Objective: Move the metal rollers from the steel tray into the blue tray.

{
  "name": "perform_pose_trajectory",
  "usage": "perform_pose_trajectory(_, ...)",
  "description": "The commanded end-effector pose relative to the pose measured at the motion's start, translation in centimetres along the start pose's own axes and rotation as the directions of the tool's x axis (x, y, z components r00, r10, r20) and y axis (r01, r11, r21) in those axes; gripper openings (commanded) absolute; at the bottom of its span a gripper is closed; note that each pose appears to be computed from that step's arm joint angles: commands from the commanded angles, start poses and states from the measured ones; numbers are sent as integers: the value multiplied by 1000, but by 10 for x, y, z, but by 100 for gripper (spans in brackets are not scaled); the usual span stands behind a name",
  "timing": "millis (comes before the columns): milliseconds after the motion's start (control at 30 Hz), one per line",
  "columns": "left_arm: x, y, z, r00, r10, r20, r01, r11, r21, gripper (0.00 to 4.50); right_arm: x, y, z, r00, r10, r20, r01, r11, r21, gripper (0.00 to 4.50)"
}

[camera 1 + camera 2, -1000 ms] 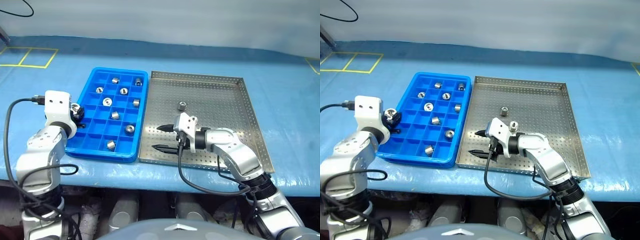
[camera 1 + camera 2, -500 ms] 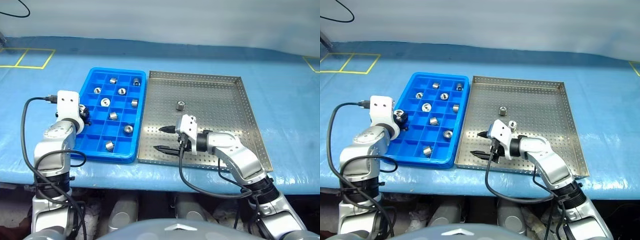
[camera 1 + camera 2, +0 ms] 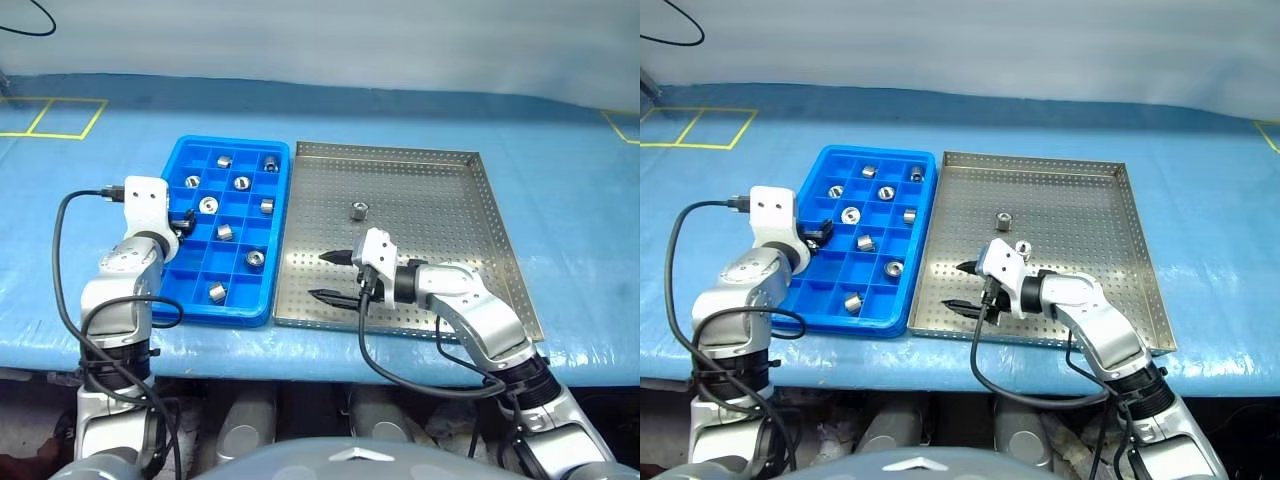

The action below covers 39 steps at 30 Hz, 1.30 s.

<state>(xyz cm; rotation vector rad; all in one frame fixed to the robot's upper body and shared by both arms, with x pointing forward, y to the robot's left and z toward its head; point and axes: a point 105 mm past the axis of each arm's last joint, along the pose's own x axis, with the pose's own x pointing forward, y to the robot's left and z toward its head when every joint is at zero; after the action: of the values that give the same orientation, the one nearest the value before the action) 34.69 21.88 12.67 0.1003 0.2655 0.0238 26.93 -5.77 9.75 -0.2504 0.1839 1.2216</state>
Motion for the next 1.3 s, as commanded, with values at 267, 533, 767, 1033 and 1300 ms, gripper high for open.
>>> perform_pose_trajectory(267, -24, -160, 43, 722, -686, 86, 665, 723, 188, 362, -37, -16, 0, 974, -223, -46, 220, 974, -61, 365)
perform_pose_trajectory(533, -4, -198, 19, 641, -767, -30, 758, 627, 178, 362, -52, -10, -6, 950, -308, -57, 307, 951, -28, 365)
perform_pose_trajectory(767, 12, -211, 1, 641, -758, -117, 763, 613, 205, 362, -55, -8, -6, 940, -337, -57, 337, 942, -15, 365)
perform_pose_trajectory(1033, 26, -213, -9, 677, -716, -168, 731, 630, 261, 362, -50, -11, -13, 934, -351, -65, 352, 936, 11, 365)
perform_pose_trajectory(1300, 33, -209, -20, 708, -676, -204, 704, 653, 277, 362, -47, -13, -12, 934, -352, -58, 354, 935, 14, 365)
